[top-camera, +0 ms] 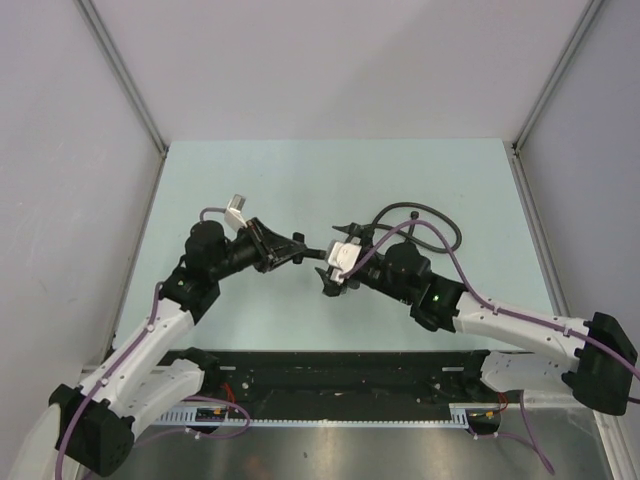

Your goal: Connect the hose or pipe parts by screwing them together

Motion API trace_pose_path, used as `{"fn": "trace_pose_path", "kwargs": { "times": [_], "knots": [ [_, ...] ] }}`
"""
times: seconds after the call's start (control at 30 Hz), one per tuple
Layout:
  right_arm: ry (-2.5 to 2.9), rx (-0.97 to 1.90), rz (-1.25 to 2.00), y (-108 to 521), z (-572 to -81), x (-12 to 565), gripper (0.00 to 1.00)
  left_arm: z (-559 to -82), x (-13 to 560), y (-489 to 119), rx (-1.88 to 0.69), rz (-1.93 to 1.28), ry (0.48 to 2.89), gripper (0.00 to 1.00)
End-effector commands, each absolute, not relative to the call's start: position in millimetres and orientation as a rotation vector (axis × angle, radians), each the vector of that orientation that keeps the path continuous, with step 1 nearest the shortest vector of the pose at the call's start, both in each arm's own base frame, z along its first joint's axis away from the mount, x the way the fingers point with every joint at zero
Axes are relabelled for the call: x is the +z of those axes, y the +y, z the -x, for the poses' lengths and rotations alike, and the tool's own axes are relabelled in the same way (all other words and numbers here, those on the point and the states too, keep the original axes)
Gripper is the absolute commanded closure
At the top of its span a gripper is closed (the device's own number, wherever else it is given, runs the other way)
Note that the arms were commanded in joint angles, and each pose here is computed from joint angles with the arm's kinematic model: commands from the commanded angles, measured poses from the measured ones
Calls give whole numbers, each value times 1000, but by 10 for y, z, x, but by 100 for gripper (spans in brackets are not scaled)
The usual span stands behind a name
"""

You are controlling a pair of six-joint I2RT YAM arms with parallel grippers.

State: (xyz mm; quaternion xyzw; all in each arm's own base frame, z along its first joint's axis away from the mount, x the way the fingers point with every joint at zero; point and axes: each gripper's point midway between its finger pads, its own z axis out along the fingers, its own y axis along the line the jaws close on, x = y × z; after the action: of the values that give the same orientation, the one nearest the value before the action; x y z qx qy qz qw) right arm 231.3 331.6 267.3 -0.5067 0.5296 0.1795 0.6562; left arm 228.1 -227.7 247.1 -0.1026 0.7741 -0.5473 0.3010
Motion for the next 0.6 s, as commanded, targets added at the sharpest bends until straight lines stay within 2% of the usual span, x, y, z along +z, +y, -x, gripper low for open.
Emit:
{"fn": "trace_pose_path", "kwargs": {
  "times": [0.0, 0.23, 0.33, 0.37, 0.43, 0.47, 0.53, 0.57],
  "knots": [
    [1089, 163, 1177, 3293, -2329, 2832, 4, -2233, 2933, -2248, -1629, 459, 1950, 99],
    [1068, 50, 1218, 3438, -2319, 2690, 12, -2162, 2880, -2263, -1685, 547, 1998, 100],
    [1046, 12, 1201, 3466, -2345, 2730, 27, -2118, 2871, -2280, -1715, 556, 2016, 100],
    [1043, 8, 1204, 3480, -2348, 2719, 42, -2116, 2880, -2277, -1716, 557, 2013, 100],
    [1037, 13, 1193, 3493, -2346, 2742, 60, -2106, 2906, -2262, -1716, 558, 1999, 100],
    [1039, 26, 1186, 3506, -2336, 2756, 73, -2108, 2912, -2261, -1715, 556, 1996, 100],
    [1043, 66, 1206, 3552, -2293, 2729, 83, -2099, 2940, -2268, -1705, 508, 1992, 100],
    [1062, 101, 1188, 3569, -2294, 2772, 92, -2108, 2918, -2287, -1700, 485, 2005, 100]
  ]
}}
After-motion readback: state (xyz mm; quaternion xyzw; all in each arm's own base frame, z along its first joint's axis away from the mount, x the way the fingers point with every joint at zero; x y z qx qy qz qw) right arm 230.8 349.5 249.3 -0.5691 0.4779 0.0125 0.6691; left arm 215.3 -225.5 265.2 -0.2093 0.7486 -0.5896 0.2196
